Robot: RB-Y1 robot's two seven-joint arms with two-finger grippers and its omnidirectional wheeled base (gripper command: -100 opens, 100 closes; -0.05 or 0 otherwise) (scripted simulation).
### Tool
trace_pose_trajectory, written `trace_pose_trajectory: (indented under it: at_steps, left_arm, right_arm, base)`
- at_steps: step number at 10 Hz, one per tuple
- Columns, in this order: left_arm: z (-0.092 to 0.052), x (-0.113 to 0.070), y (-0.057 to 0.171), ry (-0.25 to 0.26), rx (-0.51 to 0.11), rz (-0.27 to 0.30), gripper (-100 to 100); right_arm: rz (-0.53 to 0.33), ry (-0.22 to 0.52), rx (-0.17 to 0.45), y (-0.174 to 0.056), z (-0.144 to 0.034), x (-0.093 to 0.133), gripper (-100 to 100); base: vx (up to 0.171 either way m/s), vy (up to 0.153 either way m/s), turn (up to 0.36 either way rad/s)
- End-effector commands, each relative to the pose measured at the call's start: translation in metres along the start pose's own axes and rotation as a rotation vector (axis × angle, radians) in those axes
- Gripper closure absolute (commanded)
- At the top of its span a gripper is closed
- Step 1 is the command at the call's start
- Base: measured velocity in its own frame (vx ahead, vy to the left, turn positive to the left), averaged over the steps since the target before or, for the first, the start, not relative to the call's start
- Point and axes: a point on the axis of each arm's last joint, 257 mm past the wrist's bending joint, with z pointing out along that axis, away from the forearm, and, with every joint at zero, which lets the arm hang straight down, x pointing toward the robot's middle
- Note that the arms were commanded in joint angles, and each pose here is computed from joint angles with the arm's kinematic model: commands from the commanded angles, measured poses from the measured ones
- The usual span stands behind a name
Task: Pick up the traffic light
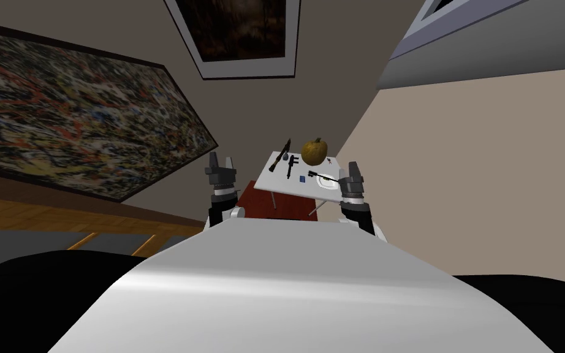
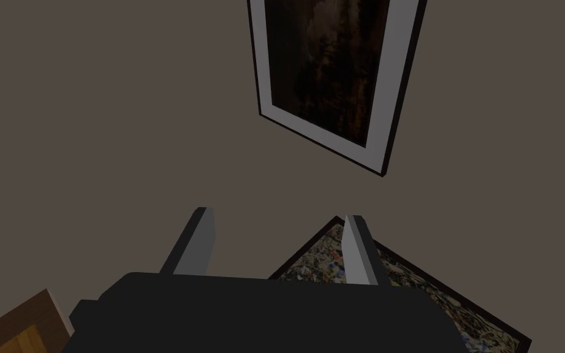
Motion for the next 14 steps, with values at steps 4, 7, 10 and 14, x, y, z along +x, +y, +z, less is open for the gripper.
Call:
trace_pose_trajectory:
  at_steps: [4,7,10,14]
  left_arm:
    - [0.000,0.000,0.000,0.000,0.000,0.000,0]
    - [0.000,0.000,0.000,0.000,0.000,0.000,0]
    - [0.000,0.000,0.000,0.000,0.000,0.000,0]
    - [0.000,0.000,0.000,0.000,0.000,0.000,0]
  right_arm:
    - [-0.129,0.133,0.074,-0.033,-0.018,0.013,-100]
    - [-0.253,0.245,0.154,-0.069,-0.040,0.019,-100]
    - [-0.340,0.343,0.185,-0.088,-0.054,0.021,-100]
    - [-0.495,0.500,0.256,-0.127,-0.086,0.016,-100]
  base:
    - [-0.026,0.009,0.016]
    - [-0.028,0.011,0.016]
    - [-0.026,0.010,0.013]
    - [-0.027,0.015,0.021]
